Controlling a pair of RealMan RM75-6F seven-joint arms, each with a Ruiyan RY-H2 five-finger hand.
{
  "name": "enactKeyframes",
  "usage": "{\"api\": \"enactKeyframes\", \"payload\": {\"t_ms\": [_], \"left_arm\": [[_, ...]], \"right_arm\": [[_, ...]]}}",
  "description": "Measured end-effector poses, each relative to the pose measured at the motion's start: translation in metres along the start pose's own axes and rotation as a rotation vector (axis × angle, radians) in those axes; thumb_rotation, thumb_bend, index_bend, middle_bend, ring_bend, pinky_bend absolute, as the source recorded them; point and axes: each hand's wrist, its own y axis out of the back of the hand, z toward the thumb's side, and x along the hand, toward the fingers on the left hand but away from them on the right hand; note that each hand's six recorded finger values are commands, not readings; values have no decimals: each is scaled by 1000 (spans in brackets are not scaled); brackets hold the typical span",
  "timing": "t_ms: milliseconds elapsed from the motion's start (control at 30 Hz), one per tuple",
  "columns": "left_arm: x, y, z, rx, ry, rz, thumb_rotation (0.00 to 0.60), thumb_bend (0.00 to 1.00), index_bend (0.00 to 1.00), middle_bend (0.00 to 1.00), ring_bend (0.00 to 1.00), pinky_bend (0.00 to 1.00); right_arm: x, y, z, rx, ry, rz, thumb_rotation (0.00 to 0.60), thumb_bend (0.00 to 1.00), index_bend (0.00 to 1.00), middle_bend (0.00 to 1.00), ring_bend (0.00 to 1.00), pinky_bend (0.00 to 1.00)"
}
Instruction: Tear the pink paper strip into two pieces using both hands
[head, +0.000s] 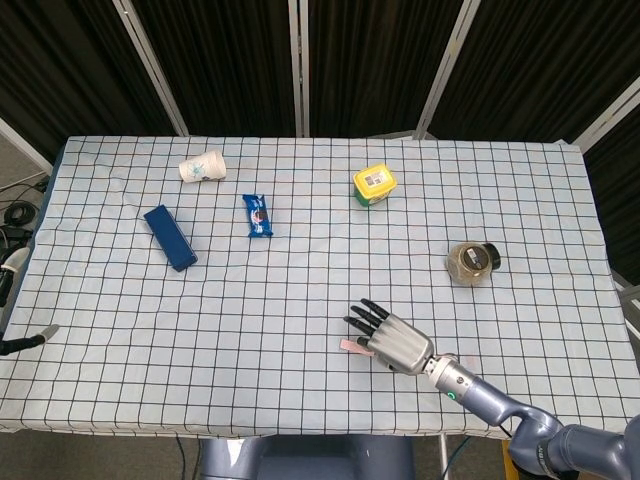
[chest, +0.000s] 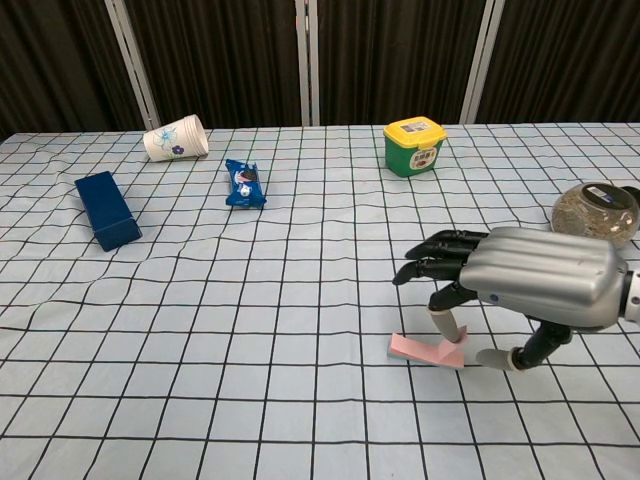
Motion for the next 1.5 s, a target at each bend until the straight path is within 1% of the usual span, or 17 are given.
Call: {"api": "enactKeyframes", "payload": {"t_ms": [367,633,733,900,1067,1167,1300,1400,1433,1500], "left_arm": [[0,-1,1,1,-5,-3,600,0,0,0,0,0],[0,-2,1,4,-4,-5,600,0,0,0,0,0],[0,-2,1,5,-4,-6,600,0,0,0,0,0],[1,-3,2,3,-6,-9,600,0,0,0,0,0],[0,-4,2,4,-6,-13,600,0,0,0,0,0],[0,-5,2,5,-6,-16,600,0,0,0,0,0],[1,-7,2,5,-6,-24,600,0,0,0,0,0],[3,-11,2,6,-11,-39,600,0,0,0,0,0],[4,-14,3,4,-15,-49,600,0,0,0,0,0],[6,-19,6,-5,-26,-68,600,0,0,0,0,0]], "right_arm": [[-3,-2,-4,-13,-14,-17,600,256,542,129,0,0],[-4,-7,-9,-14,-22,-17,600,291,560,145,0,0],[-4,-7,-9,-29,-21,-22,600,320,570,151,0,0],[-5,-8,-9,-54,-25,-21,600,365,625,158,0,0],[-5,-10,-7,-117,-32,-24,600,452,682,183,0,0],[-5,-9,-6,-164,-40,-29,600,468,691,187,0,0],[-8,-1,-4,-228,-46,-51,600,469,694,190,0,0],[-9,10,-1,-261,-43,-77,600,472,696,191,0,0],[-10,18,0,-276,-39,-92,600,474,696,192,0,0],[-12,27,2,-292,-34,-109,600,476,697,192,0,0]]}}
